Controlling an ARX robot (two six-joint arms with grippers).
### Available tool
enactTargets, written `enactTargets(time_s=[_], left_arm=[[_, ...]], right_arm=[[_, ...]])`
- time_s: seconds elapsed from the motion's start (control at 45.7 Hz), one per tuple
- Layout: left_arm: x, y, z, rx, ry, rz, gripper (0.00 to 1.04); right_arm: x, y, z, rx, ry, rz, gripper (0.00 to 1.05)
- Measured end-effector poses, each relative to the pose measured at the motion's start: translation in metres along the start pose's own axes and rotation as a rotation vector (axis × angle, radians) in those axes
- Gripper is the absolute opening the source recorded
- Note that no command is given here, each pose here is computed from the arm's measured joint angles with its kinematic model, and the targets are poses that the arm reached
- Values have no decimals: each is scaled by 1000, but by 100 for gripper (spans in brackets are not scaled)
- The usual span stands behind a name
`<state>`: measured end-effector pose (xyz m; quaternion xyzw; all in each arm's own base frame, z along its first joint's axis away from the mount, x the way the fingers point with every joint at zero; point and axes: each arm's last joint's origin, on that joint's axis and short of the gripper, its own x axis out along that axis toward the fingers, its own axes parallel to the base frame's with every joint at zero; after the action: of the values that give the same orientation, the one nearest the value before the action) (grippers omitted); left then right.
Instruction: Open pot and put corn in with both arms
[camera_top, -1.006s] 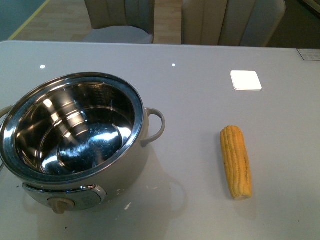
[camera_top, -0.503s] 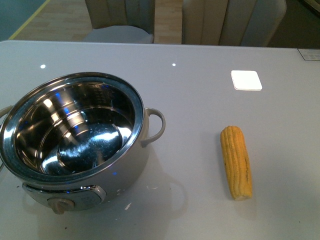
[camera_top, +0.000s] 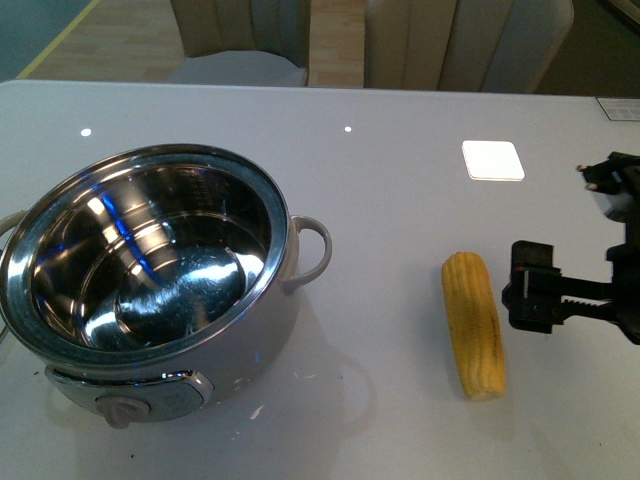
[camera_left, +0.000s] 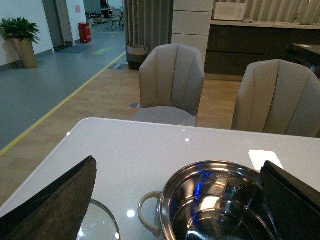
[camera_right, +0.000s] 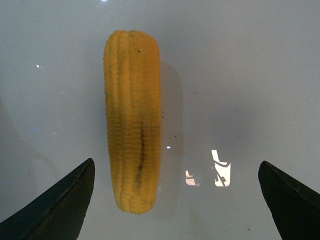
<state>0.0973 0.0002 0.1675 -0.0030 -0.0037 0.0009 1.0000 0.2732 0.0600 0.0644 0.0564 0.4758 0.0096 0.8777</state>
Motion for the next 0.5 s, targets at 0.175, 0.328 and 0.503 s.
enactTargets(time_s=[0.175,0.328,0.503], left_arm=[[0,0,0,0,0,0,98],[0,0,0,0,0,0,98],[0,0,0,0,0,0,98]], right_arm=[[23,8,1,-48,47,13,96],[42,13,7,-82,58,0,96],[59,19,7,-122,73,5,96]])
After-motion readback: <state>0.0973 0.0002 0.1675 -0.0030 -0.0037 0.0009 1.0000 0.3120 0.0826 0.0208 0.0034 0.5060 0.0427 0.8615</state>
